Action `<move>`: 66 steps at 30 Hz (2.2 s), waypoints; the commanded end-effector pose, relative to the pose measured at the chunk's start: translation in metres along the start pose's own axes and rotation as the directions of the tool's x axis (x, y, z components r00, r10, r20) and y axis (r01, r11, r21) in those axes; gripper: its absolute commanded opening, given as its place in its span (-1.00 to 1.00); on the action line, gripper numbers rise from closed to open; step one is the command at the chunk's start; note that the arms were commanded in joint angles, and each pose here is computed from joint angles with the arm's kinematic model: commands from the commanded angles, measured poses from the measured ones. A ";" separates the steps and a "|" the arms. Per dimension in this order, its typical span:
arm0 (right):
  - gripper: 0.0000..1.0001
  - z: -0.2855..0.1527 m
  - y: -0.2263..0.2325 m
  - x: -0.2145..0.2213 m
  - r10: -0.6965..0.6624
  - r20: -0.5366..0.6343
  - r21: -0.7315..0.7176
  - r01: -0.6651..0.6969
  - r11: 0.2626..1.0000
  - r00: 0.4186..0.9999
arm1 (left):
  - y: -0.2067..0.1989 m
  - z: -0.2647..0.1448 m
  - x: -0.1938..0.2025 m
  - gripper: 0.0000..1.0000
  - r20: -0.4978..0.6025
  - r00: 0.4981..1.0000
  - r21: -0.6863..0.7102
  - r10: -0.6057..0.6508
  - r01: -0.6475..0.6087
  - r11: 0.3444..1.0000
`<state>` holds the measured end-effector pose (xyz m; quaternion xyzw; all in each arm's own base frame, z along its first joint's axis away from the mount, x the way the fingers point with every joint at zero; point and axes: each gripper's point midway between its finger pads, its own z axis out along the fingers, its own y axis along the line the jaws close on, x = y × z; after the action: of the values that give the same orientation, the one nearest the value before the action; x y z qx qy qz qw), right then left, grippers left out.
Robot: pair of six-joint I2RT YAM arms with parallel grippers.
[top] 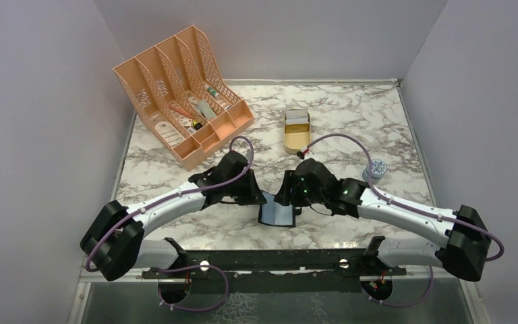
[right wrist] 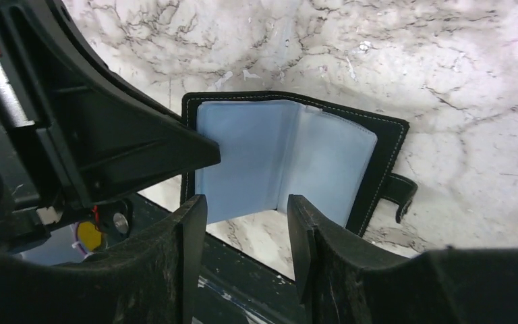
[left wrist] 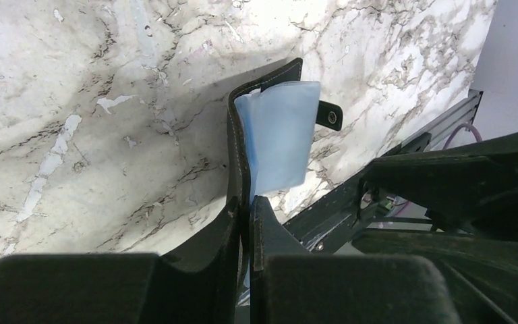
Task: Put the credit cards into the card holder
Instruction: Turn over the card slot in the card holder, then move the storage box to the center of the board.
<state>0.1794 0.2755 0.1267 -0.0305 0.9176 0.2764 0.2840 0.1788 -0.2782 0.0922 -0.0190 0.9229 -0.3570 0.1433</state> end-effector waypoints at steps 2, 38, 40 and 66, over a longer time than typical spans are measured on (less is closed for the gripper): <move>-0.06 0.013 0.017 -0.002 -0.012 -0.021 -0.056 0.010 0.998 1.000 | -0.004 0.002 -0.008 -1.00 0.033 0.999 0.010 0.018 -0.018 1.000; 0.05 0.039 -0.012 -0.101 -0.392 0.080 0.187 0.372 0.909 0.916 | 0.024 0.009 -0.008 -1.00 0.038 0.996 0.091 0.080 -0.083 0.992; 0.04 0.044 -0.015 -0.122 -0.484 0.093 0.230 0.454 0.861 0.870 | 0.022 0.006 -0.008 -1.00 0.038 0.995 0.091 0.091 -0.095 0.991; -0.12 0.167 -0.107 -0.186 -0.658 -0.114 0.203 0.665 0.718 0.745 | 0.022 0.003 -0.005 -1.00 0.001 0.992 0.094 0.125 -0.124 0.988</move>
<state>0.4295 0.2455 0.0628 -0.3217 0.8814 0.0352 0.3441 0.1811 -0.2575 0.0644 0.0309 0.9117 -0.3770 0.1602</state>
